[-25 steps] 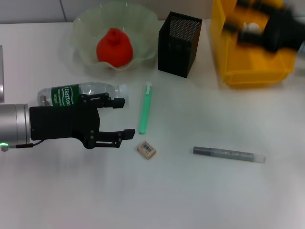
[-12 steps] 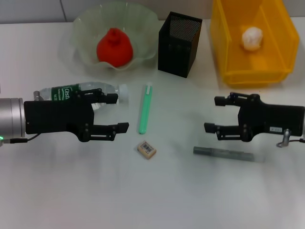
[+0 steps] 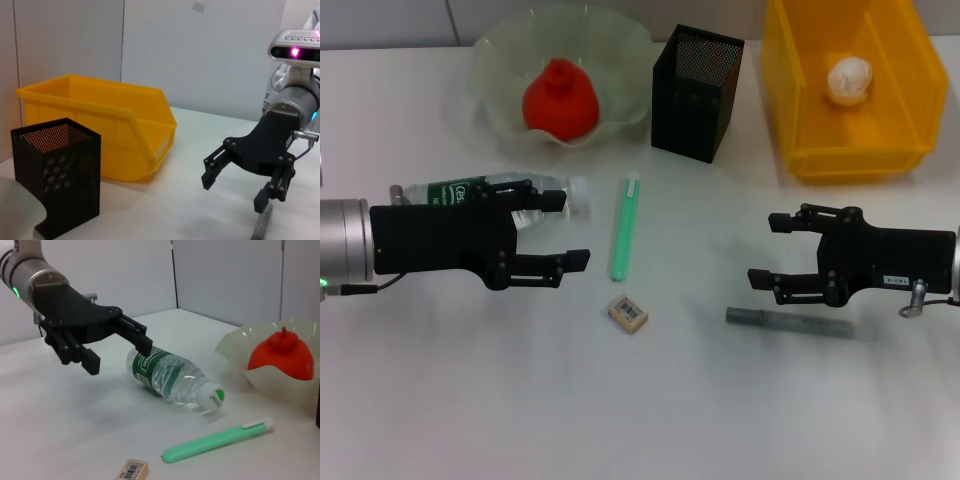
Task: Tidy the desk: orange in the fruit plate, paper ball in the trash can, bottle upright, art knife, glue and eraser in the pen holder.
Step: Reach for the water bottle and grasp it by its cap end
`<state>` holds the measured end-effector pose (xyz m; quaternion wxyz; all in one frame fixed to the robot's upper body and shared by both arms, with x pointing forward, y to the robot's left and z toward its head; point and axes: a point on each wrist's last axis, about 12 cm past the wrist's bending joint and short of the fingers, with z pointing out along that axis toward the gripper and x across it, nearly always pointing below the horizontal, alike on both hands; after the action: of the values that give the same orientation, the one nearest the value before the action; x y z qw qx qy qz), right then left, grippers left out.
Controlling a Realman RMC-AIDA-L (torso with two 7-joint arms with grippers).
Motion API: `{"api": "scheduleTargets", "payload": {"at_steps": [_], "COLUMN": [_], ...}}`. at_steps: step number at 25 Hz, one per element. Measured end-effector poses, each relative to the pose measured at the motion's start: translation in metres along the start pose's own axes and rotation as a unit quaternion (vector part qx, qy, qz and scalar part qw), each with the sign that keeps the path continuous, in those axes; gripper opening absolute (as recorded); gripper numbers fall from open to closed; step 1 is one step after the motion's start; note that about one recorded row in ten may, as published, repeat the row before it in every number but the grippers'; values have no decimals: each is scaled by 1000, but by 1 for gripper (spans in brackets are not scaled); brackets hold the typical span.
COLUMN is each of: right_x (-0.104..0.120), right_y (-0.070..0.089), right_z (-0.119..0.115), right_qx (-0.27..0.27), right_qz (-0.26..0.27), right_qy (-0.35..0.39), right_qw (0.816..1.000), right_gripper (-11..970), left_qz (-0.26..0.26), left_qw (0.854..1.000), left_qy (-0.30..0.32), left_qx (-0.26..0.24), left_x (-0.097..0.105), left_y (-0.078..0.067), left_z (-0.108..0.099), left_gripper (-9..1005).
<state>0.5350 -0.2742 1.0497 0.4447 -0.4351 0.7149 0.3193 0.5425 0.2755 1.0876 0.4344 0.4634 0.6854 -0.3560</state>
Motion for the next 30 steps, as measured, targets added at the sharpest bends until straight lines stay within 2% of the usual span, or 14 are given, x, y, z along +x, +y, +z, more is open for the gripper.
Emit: {"api": "scheduleTargets", "payload": {"at_steps": [3,7,11,14,15,18,21,22,23,26,30], "right_x": [1,0,0,0,-1,0,0,0,0,2,3], "right_y": [0,0,0,0,0,0,0,0,0,1,1], "right_z": [0,0,0,2,2,2,1,1,1,0,-1], "right_qx": [2,3,4,4,5,9,10,10,10,11,13], "right_qz": [-1,-1,0,-1,-1,0,1,2,2,5,6], "right_qy": [0,0,-3,-5,-4,-5,-6,-6,-6,-6,-5], "right_qw": [1000,1000,1000,1000,1000,1000,1000,1000,1000,1000,1000], "right_gripper": [826,826,825,825,825,825,825,825,825,825,826], "left_qz": [2,7,4,0,2,6,10,17,17,36,45], "left_qw": [1000,1000,1000,999,997,992,989,981,981,969,964], "left_qy": [0,-6,10,50,76,118,141,183,183,233,250], "left_qx": [0,-3,-11,-15,-21,-42,-52,-65,-65,-70,-71], "left_x": [-3,-16,-44,-64,-80,-96,-101,-107,-107,-111,-111], "left_y": [1,4,14,23,29,37,40,44,44,44,44], "left_z": [0,4,10,15,18,20,23,30,30,44,49], "left_gripper": [740,737,735,733,733,731,729,729,728,726,724]}}
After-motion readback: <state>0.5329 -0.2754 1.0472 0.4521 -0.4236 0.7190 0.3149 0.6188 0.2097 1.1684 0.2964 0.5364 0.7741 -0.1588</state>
